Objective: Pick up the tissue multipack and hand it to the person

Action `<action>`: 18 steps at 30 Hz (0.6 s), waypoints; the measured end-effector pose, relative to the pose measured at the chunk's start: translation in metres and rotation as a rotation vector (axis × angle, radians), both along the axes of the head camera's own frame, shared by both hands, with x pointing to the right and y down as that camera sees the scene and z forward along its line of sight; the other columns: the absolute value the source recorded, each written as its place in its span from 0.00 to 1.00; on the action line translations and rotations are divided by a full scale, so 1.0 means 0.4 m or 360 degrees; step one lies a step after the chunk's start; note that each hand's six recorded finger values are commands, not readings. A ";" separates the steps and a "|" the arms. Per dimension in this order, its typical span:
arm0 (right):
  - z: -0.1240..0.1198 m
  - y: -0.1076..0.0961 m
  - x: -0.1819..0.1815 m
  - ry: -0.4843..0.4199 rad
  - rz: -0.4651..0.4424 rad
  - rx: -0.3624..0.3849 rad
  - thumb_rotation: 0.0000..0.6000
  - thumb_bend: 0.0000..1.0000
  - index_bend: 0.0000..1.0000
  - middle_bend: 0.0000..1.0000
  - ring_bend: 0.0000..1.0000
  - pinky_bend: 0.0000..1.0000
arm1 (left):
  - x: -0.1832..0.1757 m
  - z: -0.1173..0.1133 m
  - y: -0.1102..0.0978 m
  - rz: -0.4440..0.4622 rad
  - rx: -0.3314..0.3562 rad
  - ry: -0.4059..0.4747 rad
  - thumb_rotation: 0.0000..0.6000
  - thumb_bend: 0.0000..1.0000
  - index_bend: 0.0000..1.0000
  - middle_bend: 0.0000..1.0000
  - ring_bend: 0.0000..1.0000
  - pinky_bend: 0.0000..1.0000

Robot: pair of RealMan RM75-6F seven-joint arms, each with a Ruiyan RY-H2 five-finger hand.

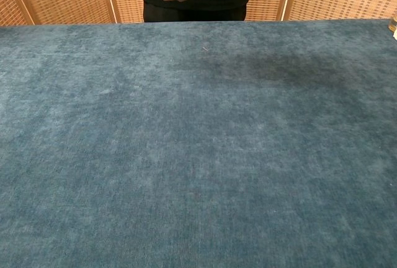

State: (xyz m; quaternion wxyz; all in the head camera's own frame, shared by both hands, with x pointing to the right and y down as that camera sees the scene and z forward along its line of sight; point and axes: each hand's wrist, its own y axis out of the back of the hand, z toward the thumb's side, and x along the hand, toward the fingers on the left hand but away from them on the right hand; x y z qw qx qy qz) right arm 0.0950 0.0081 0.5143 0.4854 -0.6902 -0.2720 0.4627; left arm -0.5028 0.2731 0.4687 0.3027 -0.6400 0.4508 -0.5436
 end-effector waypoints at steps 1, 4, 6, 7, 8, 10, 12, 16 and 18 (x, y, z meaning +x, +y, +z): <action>0.000 0.000 -0.006 0.0011 -0.0002 0.0009 1.00 0.47 0.35 0.38 0.38 0.56 | -0.001 0.000 -0.001 -0.0002 0.0000 0.0001 1.00 0.14 0.00 0.00 0.00 0.09; 0.004 0.003 -0.009 0.0022 0.0009 -0.0022 1.00 0.37 0.04 0.11 0.15 0.40 | -0.003 -0.002 -0.002 -0.0004 0.0003 0.0005 1.00 0.14 0.00 0.00 0.00 0.09; 0.000 0.009 -0.014 0.0003 0.0017 -0.0059 1.00 0.31 0.00 0.02 0.06 0.31 | -0.005 -0.002 -0.002 -0.0006 0.0004 0.0006 1.00 0.14 0.00 0.00 0.00 0.09; -0.006 0.012 -0.017 -0.0008 0.0016 -0.0071 1.00 0.29 0.00 0.00 0.03 0.27 | -0.005 -0.003 -0.002 -0.0007 0.0004 0.0008 1.00 0.14 0.00 0.00 0.00 0.09; -0.012 0.013 -0.018 -0.0013 0.0013 -0.0068 1.00 0.28 0.00 0.00 0.02 0.25 | -0.006 -0.003 -0.002 -0.0007 0.0005 0.0008 1.00 0.14 0.00 0.00 0.00 0.09; -0.025 0.012 -0.020 -0.0018 0.0008 -0.0047 1.00 0.28 0.00 0.00 0.01 0.21 | -0.006 -0.004 -0.002 -0.0005 0.0007 0.0010 1.00 0.14 0.00 0.00 0.00 0.09; -0.037 0.009 -0.017 -0.0025 0.0021 -0.0032 1.00 0.27 0.00 0.00 0.01 0.19 | -0.005 -0.005 -0.002 -0.0003 0.0010 0.0012 1.00 0.14 0.00 0.00 0.00 0.09; -0.066 0.001 -0.002 -0.0035 0.0059 0.0002 1.00 0.26 0.00 0.00 0.00 0.17 | -0.005 -0.008 0.001 -0.0004 0.0015 0.0015 1.00 0.14 0.00 0.00 0.00 0.09; -0.075 -0.001 0.007 -0.0041 0.0071 0.0012 1.00 0.26 0.00 0.00 0.00 0.17 | -0.005 -0.008 0.001 -0.0005 0.0015 0.0016 1.00 0.14 0.00 0.00 0.00 0.09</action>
